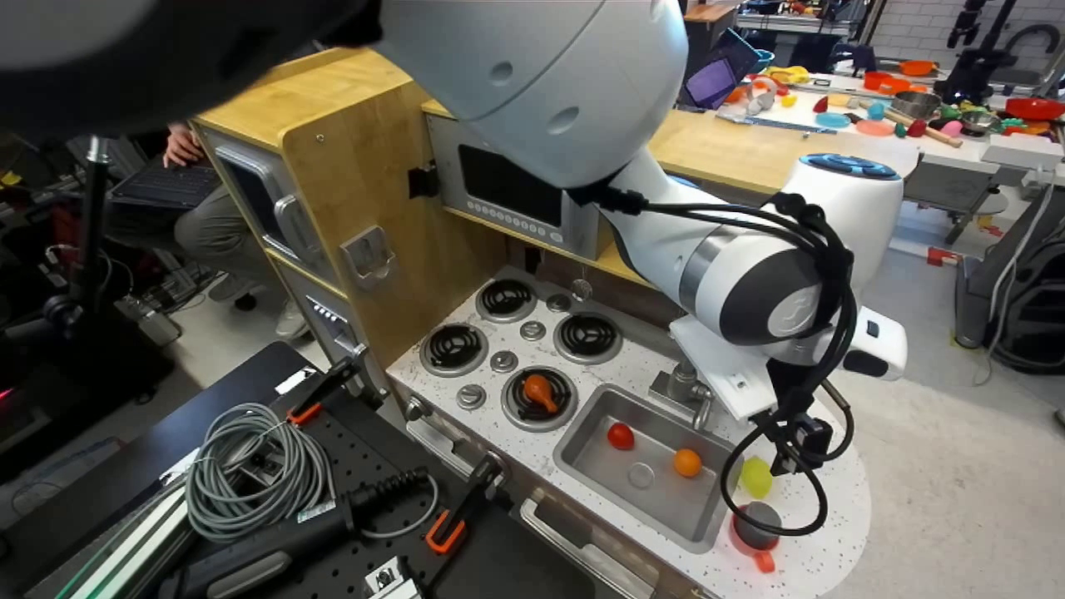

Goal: Take the lemon out of the sink and put it on the counter

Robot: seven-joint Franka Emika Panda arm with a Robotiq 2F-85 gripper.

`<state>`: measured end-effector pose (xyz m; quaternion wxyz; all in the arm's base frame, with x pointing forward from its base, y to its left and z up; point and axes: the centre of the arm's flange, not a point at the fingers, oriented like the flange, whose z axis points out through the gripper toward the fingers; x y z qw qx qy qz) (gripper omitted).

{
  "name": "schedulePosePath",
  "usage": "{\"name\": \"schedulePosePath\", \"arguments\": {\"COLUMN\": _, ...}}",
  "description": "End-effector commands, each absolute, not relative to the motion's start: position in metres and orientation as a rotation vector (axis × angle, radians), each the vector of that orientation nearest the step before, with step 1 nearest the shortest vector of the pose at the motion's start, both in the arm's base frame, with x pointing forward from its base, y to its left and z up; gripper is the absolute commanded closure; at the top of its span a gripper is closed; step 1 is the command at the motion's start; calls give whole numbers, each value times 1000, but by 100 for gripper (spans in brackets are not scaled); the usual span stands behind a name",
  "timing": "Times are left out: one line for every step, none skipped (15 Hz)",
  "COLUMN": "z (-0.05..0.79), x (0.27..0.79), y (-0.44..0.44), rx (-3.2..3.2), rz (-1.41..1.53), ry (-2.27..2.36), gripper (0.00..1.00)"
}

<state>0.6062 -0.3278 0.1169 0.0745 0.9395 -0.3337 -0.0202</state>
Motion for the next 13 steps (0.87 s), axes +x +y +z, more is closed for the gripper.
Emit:
{"name": "schedulePosePath", "arguments": {"z": 155, "x": 543, "y": -287, "rx": 2900, "rz": -91, "ry": -896, "gripper": 0}}
{"name": "schedulePosePath", "arguments": {"z": 160, "x": 534, "y": -281, "rx": 2922, "rz": -110, "ry": -857, "gripper": 0}}
{"name": "schedulePosePath", "arguments": {"z": 165, "x": 525, "y": -276, "rx": 2949, "rz": -129, "ry": -813, "gripper": 0}}
{"name": "schedulePosePath", "arguments": {"z": 169, "x": 516, "y": -271, "rx": 2965, "rz": -143, "ry": -776, "gripper": 0}}
{"name": "schedulePosePath", "arguments": {"z": 173, "x": 506, "y": -266, "rx": 2981, "rz": -158, "ry": -735, "gripper": 0}}
{"name": "schedulePosePath", "arguments": {"z": 177, "x": 495, "y": -261, "rx": 3005, "rz": -180, "ry": -676, "gripper": 0}}
{"name": "schedulePosePath", "arguments": {"z": 179, "x": 482, "y": -256, "rx": 3047, "rz": -231, "ry": -613, "gripper": 0}}
{"name": "schedulePosePath", "arguments": {"z": 180, "x": 468, "y": -251, "rx": 3088, "rz": -297, "ry": -538, "gripper": 0}}
{"name": "schedulePosePath", "arguments": {"z": 158, "x": 520, "y": -273, "rx": 3028, "rz": -244, "ry": -652, "gripper": 0}}
{"name": "schedulePosePath", "arguments": {"z": 159, "x": 507, "y": -266, "rx": 3052, "rz": -270, "ry": -607, "gripper": 0}}
{"name": "schedulePosePath", "arguments": {"z": 162, "x": 498, "y": -262, "rx": 3066, "rz": -284, "ry": -583, "gripper": 0}}
{"name": "schedulePosePath", "arguments": {"z": 164, "x": 493, "y": -259, "rx": 3074, "rz": -289, "ry": -570, "gripper": 0}}
{"name": "schedulePosePath", "arguments": {"z": 165, "x": 491, "y": -258, "rx": 3078, "rz": -291, "ry": -562, "gripper": 0}}
